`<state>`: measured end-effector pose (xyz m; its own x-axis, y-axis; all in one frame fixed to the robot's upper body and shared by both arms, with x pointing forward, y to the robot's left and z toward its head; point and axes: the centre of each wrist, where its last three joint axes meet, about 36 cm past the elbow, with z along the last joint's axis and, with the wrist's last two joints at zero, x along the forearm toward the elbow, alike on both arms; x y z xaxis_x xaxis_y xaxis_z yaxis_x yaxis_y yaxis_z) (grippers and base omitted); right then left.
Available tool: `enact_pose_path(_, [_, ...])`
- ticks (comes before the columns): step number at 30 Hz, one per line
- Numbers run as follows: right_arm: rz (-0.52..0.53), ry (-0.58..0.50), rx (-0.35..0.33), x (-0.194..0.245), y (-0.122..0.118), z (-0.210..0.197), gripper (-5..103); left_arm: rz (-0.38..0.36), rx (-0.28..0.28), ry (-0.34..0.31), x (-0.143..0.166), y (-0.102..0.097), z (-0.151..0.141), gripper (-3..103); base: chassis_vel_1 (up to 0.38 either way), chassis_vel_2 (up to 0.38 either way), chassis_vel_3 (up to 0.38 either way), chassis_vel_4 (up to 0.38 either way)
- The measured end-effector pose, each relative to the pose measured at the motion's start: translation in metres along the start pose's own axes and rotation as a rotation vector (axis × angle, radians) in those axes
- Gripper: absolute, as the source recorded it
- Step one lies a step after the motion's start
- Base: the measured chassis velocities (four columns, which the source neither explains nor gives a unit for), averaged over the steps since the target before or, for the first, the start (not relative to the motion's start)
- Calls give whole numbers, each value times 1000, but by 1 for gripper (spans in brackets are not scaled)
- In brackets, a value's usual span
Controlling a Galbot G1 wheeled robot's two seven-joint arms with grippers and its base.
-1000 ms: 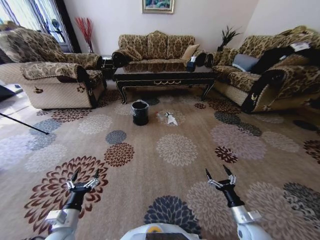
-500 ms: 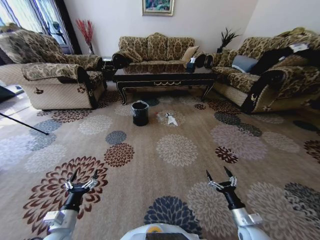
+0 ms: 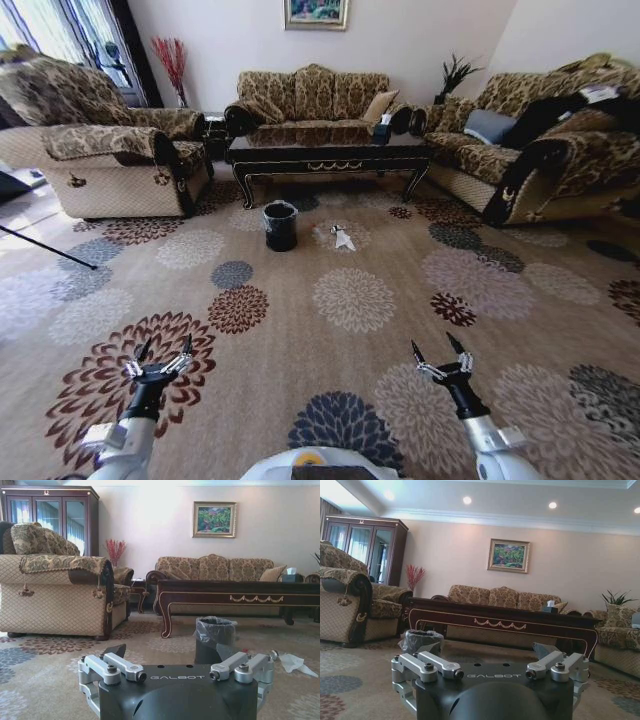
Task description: Move to the front of the table and pick up the trash from the floor, then place it into the trash bin.
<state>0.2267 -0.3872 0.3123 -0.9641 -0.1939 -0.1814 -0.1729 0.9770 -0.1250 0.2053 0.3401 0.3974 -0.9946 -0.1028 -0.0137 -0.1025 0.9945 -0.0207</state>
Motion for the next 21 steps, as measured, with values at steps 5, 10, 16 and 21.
enact_pose_path(5, [-9, -3, -6, 0, 0, 0, 100, 2, -3, -1, 0, 0, 0, 100, 0, 0, 0, 0])
enact_pose_path(10, [-11, -3, -9, 1, -1, 1, 100, 5, -5, 0, 0, -1, 1, 100, -61, 66, 66, -55])
enact_pose_path(16, [-8, 3, -10, 3, 0, 4, 100, 3, -5, 2, 0, -2, 2, 100, -91, 78, 87, -80])
enact_pose_path(21, [-12, 6, -8, 4, 1, 5, 100, 1, -5, 8, 0, -1, 4, 100, -102, 96, 89, -88])
